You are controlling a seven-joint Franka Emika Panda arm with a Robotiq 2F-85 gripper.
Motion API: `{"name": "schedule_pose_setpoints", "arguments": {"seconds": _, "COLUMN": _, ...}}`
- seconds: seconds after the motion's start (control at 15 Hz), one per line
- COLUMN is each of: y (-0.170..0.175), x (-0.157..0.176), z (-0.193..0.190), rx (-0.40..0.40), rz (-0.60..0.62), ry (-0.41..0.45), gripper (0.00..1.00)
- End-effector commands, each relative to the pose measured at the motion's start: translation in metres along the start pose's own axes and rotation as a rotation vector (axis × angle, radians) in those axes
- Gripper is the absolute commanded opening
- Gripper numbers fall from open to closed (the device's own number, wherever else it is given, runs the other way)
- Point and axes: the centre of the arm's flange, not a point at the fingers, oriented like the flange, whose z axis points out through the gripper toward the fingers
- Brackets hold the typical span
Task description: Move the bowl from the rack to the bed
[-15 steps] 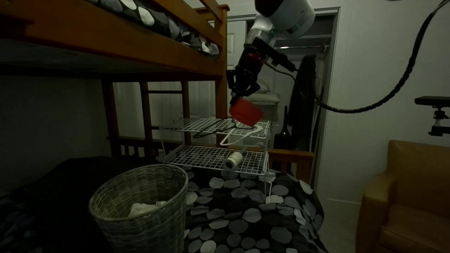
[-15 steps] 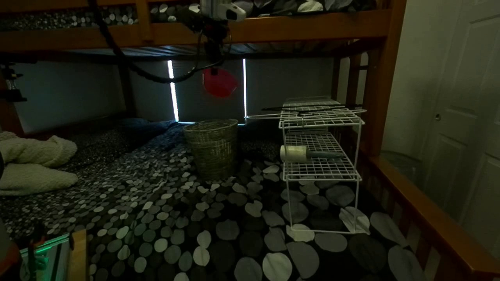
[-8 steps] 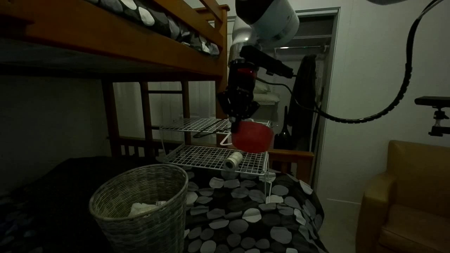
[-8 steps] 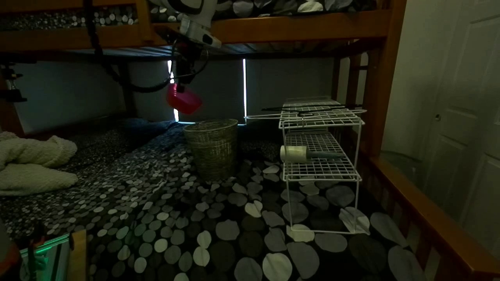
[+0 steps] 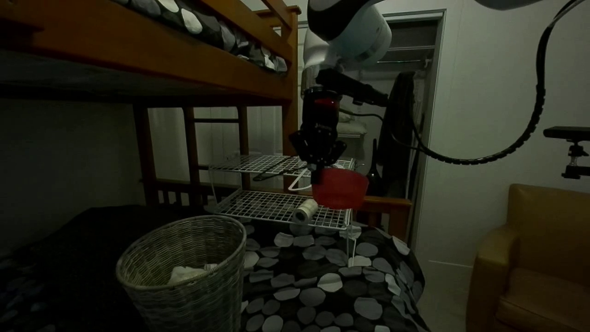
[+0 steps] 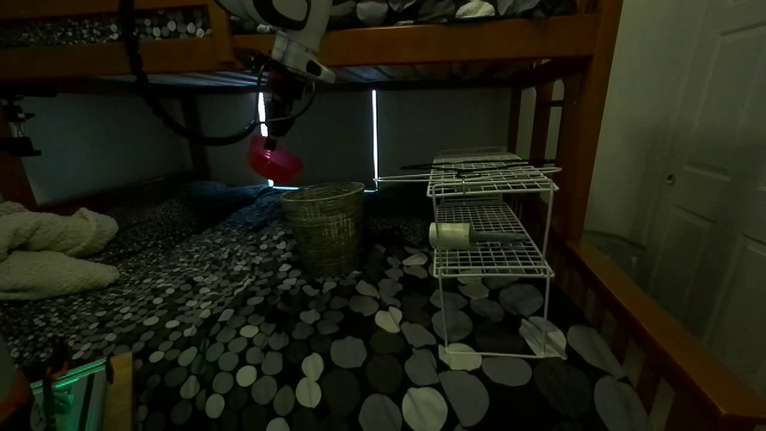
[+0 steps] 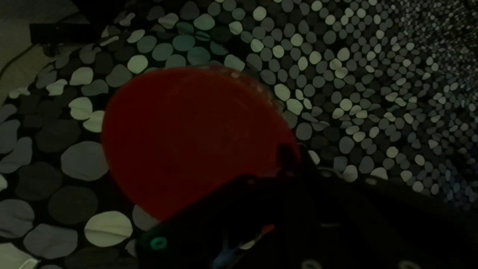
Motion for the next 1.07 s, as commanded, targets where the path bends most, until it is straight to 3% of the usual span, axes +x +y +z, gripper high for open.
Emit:
{"name": "schedule_pose_setpoints", "arguments": {"seconds": 0.0, "y": -0.030, "x": -0.016, "z": 0.035, "rx": -0.120, "rz": -0.154, "ry": 0.028, "gripper": 0.01}}
{"name": "schedule_pose_setpoints", "arguments": {"seconds": 0.27, "y": -0.067, "x": -0.038, "z": 0.087, "rx": -0.244, "rz": -0.342, "ry": -0.002, "gripper": 0.01}}
{"name": "schedule_pose_setpoints", "arguments": {"seconds": 0.53, "y": -0.069, "x": -0.074, "z": 0.134, "rx": -0.341, "rz": -0.543, "ry": 0.011, "gripper": 0.01}}
{"name": "schedule_pose_setpoints", "arguments": {"seconds": 0.67, "y": -0.066, "x": -0.083, "z": 0.158, "rx": -0.357, "rz": -0.646, "ry": 0.041, "gripper": 0.01}}
{"name": "schedule_pose_setpoints", "arguments": {"seconds": 0.73, "y": -0.059, "x": -0.076, "z": 0.171, "rx": -0.291, "rz": -0.658, "ry": 0.082, "gripper": 0.01}}
{"name": "schedule_pose_setpoints", "arguments": {"seconds": 0.8, "y": -0.083, "x": -0.061, "z": 0.150, "rx": -0.317, "rz": -0.600, "ry": 0.025, "gripper": 0.03}}
{"name": "schedule_pose_setpoints", "arguments": {"seconds": 1.0, "y": -0.072, "x": -0.062, "z": 0.167, "rx": -0.312, "rz": -0.636, "ry": 0.063, "gripper": 0.03}}
